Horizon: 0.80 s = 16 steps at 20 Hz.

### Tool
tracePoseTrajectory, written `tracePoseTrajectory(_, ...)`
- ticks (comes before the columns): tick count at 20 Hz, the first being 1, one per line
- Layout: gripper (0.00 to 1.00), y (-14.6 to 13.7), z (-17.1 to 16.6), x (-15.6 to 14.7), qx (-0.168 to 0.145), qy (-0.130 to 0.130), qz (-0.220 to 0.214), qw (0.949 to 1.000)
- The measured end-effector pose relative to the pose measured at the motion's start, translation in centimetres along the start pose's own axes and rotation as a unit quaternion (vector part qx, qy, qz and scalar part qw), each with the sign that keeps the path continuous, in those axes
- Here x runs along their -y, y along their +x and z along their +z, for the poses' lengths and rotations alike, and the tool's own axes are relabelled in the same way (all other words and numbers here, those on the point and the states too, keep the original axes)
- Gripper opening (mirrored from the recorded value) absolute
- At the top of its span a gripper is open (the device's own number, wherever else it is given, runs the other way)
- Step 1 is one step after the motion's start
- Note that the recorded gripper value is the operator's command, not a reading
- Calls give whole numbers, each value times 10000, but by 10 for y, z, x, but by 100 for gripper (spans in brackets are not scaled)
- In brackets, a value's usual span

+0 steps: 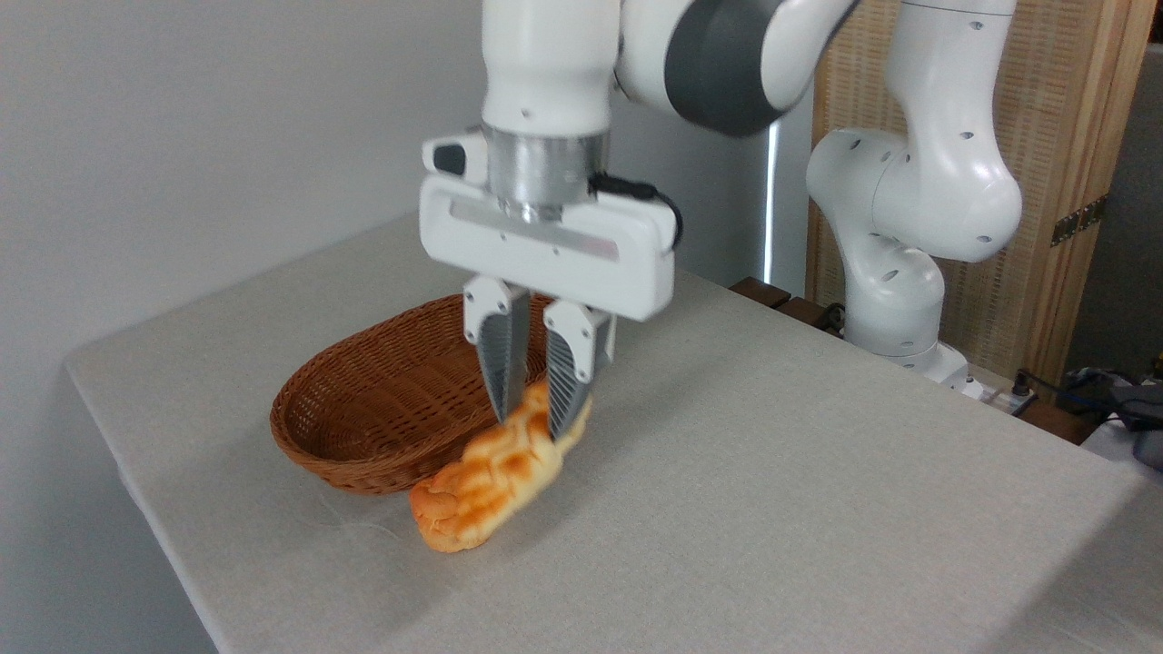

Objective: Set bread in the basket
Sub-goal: 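Lift the braided loaf and carry it over the wicker basket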

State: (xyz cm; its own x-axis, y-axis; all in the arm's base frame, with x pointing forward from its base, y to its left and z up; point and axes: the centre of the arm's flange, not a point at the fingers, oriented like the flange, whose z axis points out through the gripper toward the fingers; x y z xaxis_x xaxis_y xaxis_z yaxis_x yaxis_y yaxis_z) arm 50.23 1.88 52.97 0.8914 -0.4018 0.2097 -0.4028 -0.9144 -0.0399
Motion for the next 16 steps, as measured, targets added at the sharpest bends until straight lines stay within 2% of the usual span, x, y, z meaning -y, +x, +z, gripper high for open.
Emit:
tracePoseTrajectory(2,43,14,-8,-24,-75,-90,191,9998)
tracePoseTrajectory(5,43,33,-5,-75,-82,-205,560,9982)
tracePoseTrajectory(7,43,40,-3,-101,-67,-255,643,9976)
tracePoseTrajectory(12,45,50,-3,-140,-155,-445,675,9966)
tracePoseTrajectory(15,52,58,2,-155,-278,-532,719,9956)
tracePoseTrajectory(16,58,61,7,-157,-299,-536,727,9955)
